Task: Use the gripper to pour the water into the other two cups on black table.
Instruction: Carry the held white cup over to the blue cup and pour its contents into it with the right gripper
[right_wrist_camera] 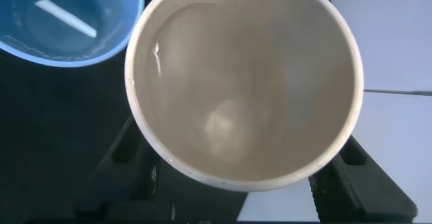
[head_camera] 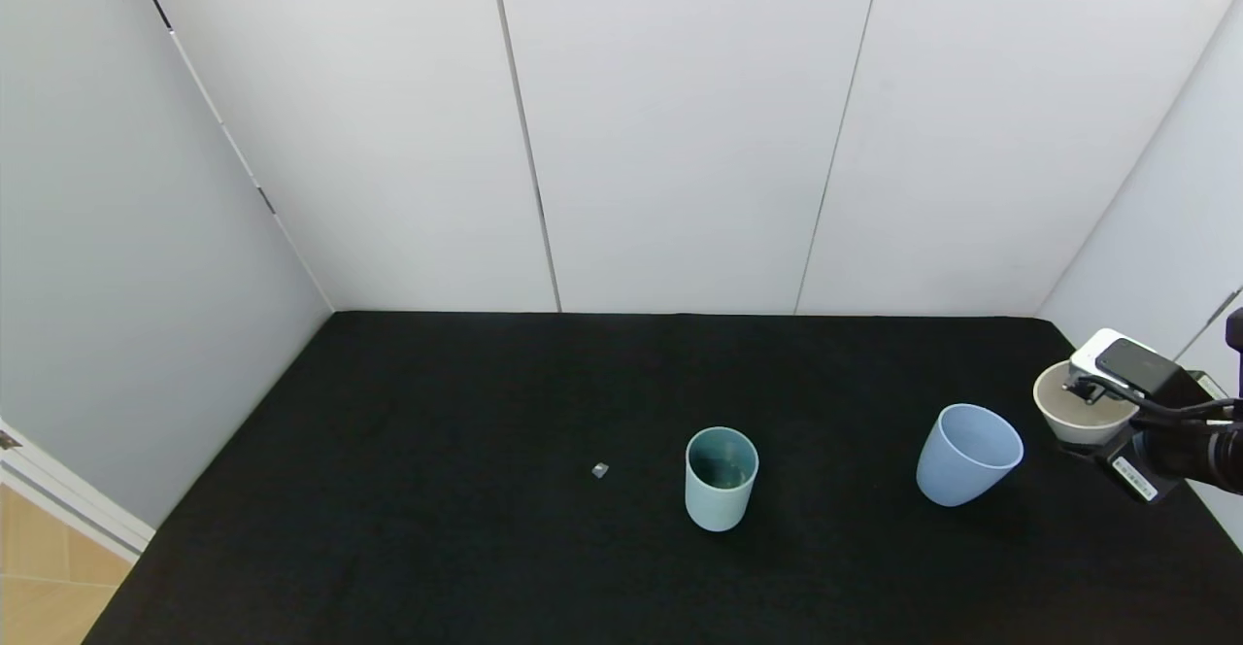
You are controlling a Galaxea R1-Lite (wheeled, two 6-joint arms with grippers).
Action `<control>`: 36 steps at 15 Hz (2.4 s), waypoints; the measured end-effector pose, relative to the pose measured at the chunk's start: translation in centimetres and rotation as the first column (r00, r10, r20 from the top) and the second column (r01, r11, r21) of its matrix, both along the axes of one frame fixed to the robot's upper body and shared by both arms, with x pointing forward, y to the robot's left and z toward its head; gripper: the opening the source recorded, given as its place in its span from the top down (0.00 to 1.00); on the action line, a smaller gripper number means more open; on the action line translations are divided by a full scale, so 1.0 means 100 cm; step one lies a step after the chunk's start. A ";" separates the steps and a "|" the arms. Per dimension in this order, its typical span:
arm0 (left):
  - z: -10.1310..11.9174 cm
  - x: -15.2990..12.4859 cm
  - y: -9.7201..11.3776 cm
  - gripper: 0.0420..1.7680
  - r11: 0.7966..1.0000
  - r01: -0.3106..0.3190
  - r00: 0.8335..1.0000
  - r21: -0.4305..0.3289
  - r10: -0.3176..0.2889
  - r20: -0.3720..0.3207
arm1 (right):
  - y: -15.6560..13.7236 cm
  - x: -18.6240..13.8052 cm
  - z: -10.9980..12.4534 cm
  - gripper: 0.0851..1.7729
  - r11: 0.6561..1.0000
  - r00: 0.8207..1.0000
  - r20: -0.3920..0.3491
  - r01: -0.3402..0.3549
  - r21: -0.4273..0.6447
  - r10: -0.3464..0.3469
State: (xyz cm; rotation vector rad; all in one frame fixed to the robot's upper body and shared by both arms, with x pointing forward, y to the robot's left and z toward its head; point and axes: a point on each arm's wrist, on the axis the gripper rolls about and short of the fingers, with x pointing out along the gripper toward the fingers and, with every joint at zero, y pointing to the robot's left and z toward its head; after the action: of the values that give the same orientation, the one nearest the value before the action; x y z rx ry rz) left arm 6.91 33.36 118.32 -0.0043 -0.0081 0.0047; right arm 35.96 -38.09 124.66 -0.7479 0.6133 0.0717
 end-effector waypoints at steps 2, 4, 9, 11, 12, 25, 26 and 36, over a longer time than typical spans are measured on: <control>0.000 0.000 0.000 0.03 1.000 0.000 1.000 0.000 0.000 0.000 | 0.001 0.002 0.000 0.32 0.999 1.000 -0.004 -0.012 -0.032 0.011; 0.000 0.000 0.000 0.03 1.000 -0.001 1.000 0.000 0.001 0.000 | 0.002 0.003 0.001 0.32 0.998 0.999 -0.008 -0.031 -0.059 0.031; 0.000 0.000 0.000 0.03 1.000 0.000 1.000 0.000 0.000 0.000 | 0.005 0.004 0.001 0.32 0.988 0.999 -0.029 -0.043 -0.147 0.039; 0.000 0.000 0.000 0.03 1.000 0.000 1.000 0.000 0.000 0.000 | 0.008 0.004 0.001 0.32 0.984 0.999 -0.036 -0.046 -0.172 0.040; 0.000 0.000 0.000 0.03 1.000 0.000 1.000 0.000 0.000 0.000 | 0.011 0.005 0.000 0.32 0.982 0.998 -0.039 -0.048 -0.184 0.042; 0.000 0.000 0.000 0.03 1.000 0.000 1.000 0.000 0.000 0.000 | 0.031 0.010 0.005 0.32 0.941 0.996 -0.060 -0.087 -0.328 0.071; 0.000 0.000 0.000 0.03 1.000 0.000 1.000 0.000 0.000 0.000 | 0.031 0.010 0.005 0.32 0.938 0.995 -0.063 -0.092 -0.334 0.075; 0.000 0.000 0.000 0.03 1.000 0.000 1.000 0.000 0.000 0.000 | 0.033 0.014 0.009 0.32 0.910 0.994 -0.073 -0.107 -0.400 0.085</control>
State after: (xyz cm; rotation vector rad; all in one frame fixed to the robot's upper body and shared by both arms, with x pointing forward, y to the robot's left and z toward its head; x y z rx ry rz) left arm 6.91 33.36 118.32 -0.0043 -0.0081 0.0051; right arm 37.40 -34.74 125.53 -1.1823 0.6508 0.0562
